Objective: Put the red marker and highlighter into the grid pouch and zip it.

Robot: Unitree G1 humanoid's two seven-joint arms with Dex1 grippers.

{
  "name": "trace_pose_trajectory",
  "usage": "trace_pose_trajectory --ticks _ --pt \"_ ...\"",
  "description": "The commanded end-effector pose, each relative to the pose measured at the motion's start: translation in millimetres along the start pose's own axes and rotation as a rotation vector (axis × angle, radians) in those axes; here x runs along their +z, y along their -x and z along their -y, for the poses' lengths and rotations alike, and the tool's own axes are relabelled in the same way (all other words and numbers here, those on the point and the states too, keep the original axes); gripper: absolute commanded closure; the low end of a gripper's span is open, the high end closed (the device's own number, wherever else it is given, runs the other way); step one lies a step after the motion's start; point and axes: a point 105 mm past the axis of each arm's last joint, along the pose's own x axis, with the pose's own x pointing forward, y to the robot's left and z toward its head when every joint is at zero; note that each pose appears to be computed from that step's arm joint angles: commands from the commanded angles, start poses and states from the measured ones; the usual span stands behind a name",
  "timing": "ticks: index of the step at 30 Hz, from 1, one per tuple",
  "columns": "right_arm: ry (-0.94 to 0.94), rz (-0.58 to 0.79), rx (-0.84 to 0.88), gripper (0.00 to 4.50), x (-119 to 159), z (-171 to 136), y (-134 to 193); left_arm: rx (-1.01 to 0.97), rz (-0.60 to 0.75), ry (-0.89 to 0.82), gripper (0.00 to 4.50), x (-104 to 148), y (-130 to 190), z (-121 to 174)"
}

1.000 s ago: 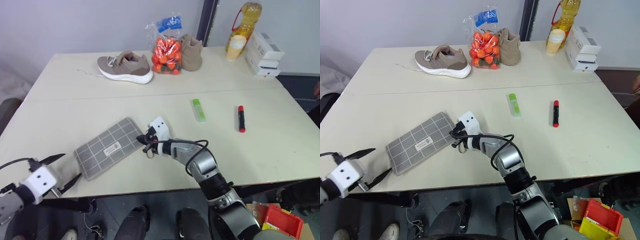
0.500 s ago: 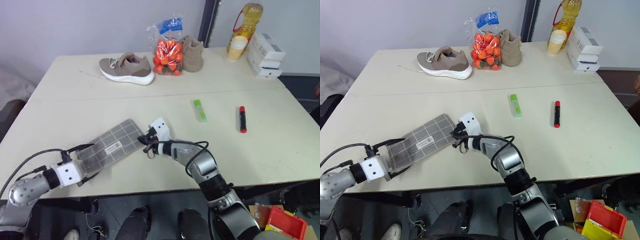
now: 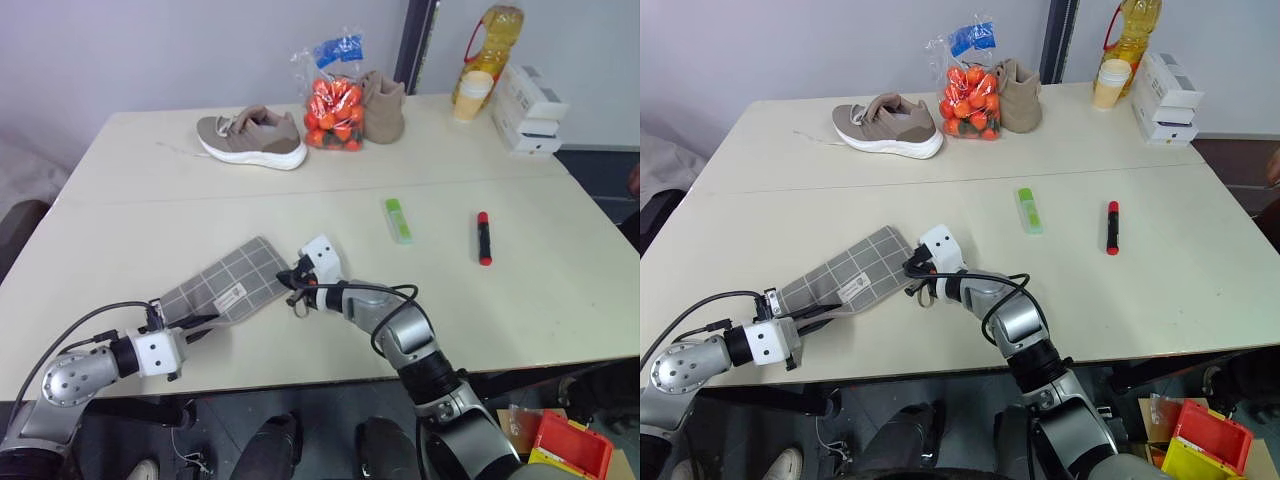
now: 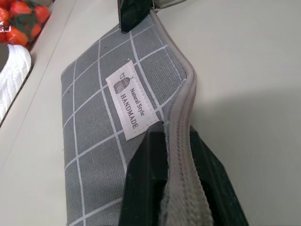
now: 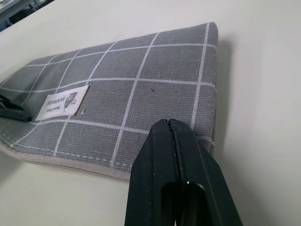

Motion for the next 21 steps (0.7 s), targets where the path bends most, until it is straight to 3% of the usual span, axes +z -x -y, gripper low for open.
trace_pose_trajectory --ticks 1,5,7,10,15,21 --pt "0.026 0.111 -0.029 4.50 26.8 6.7 5.4 0.146 0.065 0.111 4.44 15.9 -6.4 -20.7" --pt "0.120 0.189 -0.083 4.50 53.3 25.5 23.2 0.254 0.103 0.213 4.44 28.2 -15.7 -38.2" --pt "0.157 0.208 -0.129 3.96 65.6 41.9 37.9 0.310 0.135 0.253 4.50 36.4 -26.4 -47.5" --pt "0.162 0.195 -0.155 2.65 73.4 58.2 54.5 0.366 0.162 0.282 4.50 43.5 -41.7 -56.3" --pt "0.109 0.190 -0.178 0.03 79.5 68.9 68.8 0.392 0.210 0.317 4.50 54.0 -63.9 -58.6" --pt "0.115 0.178 -0.215 0.03 78.4 71.6 67.7 0.360 0.249 0.329 4.50 61.9 -76.3 -53.2"
